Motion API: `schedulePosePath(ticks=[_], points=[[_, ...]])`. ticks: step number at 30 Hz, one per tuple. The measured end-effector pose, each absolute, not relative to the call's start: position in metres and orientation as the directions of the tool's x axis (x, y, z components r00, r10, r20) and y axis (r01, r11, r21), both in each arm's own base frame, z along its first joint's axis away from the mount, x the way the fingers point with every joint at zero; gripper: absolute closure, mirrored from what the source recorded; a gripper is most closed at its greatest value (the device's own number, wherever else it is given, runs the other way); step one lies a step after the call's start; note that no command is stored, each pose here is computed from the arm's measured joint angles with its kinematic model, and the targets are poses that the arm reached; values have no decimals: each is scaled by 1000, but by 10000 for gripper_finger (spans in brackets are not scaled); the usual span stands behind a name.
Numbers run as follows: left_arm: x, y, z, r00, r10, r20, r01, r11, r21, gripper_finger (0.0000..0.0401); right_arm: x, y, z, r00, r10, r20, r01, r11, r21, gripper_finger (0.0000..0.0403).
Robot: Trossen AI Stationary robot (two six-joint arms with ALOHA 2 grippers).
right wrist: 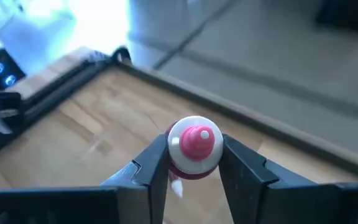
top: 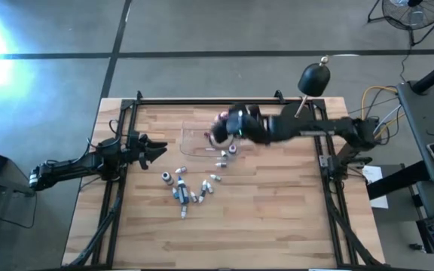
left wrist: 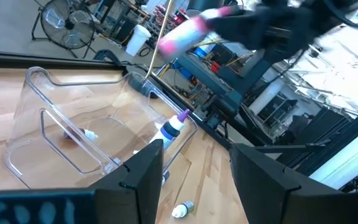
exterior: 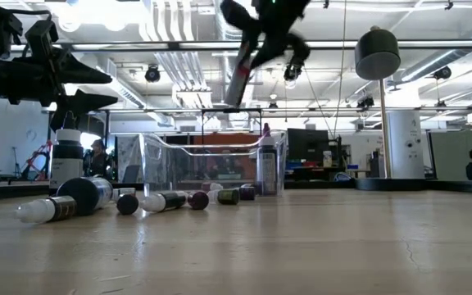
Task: Pick & Place food coloring
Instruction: Put the large pink food coloring bottle into the transparent bin
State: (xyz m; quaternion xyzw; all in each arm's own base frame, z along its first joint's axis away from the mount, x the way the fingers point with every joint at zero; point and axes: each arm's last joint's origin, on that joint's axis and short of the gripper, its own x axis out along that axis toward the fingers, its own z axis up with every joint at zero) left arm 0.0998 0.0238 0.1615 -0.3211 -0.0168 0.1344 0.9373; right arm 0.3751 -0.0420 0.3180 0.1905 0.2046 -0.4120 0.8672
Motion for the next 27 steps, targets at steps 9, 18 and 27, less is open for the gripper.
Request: schedulePosePath(ticks=[9, 18, 27], points=[[100, 24, 161, 963, 263, -58, -243, 757, -606, 240, 371, -81, 259, 334, -515, -790, 830, 557, -12, 290], [100, 24, 161, 963, 263, -58, -243, 757, -606, 240, 384, -91, 222, 327, -489, -809, 827, 562, -4, 290], [100, 24, 161, 963, 263, -58, -243, 757, -606, 240, 387, -94, 205, 286, -473, -833, 807, 587, -56, 248]])
